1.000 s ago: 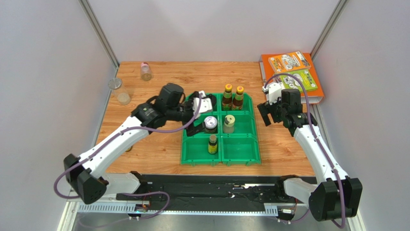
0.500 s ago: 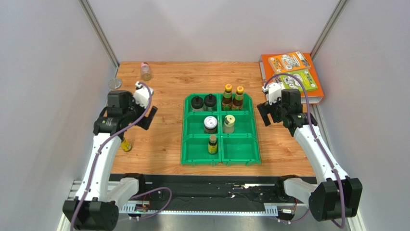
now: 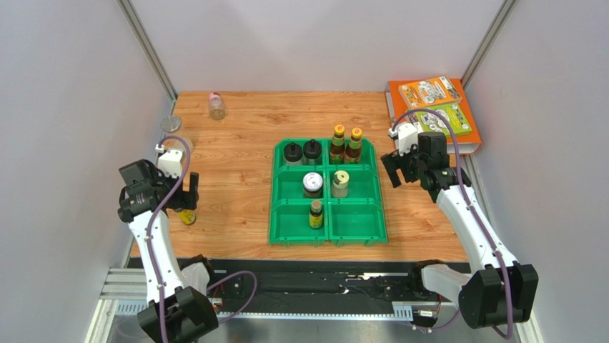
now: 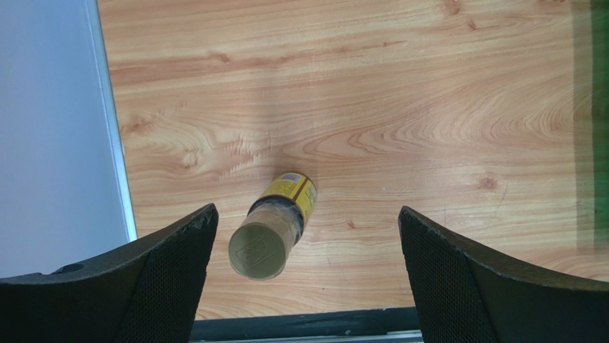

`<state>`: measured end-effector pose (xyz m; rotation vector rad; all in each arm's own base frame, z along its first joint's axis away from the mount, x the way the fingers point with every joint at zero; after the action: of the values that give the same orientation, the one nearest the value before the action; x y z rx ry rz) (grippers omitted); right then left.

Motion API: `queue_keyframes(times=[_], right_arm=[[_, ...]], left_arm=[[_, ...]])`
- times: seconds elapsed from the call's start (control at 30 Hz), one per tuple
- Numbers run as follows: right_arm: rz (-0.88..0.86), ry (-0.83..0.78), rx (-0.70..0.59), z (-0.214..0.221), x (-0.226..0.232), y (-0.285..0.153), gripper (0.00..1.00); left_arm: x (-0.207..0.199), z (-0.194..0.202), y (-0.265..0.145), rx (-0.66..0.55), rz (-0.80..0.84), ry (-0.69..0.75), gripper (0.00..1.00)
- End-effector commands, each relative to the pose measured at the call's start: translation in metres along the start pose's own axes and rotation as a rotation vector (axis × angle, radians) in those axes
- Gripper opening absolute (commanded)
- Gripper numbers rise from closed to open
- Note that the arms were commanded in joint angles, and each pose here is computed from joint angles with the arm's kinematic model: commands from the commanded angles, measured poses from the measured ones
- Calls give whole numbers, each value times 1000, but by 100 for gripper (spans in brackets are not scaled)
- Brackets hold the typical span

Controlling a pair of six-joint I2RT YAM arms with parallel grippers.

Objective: Organize the condiment bottles
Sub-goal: Pick up the bottle from the corner of the board.

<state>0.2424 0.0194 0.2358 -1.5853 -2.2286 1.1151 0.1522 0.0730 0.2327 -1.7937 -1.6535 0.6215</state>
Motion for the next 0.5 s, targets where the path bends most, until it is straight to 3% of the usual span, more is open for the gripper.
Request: queue_keyframes(times=[0.0, 0.23, 0.47], right_arm=[[3, -18, -58, -14, -4, -5, 93], [8, -16, -66, -15, -4, -7, 93], [10, -15, -63, -15, -4, -7, 93]], left_arm=[[3, 7, 2, -30, 41, 16, 99], [15, 15, 6, -15, 10, -23, 99], [23, 21, 13, 7, 2, -42, 87]])
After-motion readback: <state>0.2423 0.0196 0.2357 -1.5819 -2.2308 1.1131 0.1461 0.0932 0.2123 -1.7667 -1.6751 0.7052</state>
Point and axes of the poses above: each gripper's point midway between its finger pads, its own y axis out along the fingers, its own x axis along the line the jaws close on, z = x × y, the point moved 10 cm from there along -y, back along the fingers, and after that the axes turned 1 degree about -y, right-handed, at the moved point
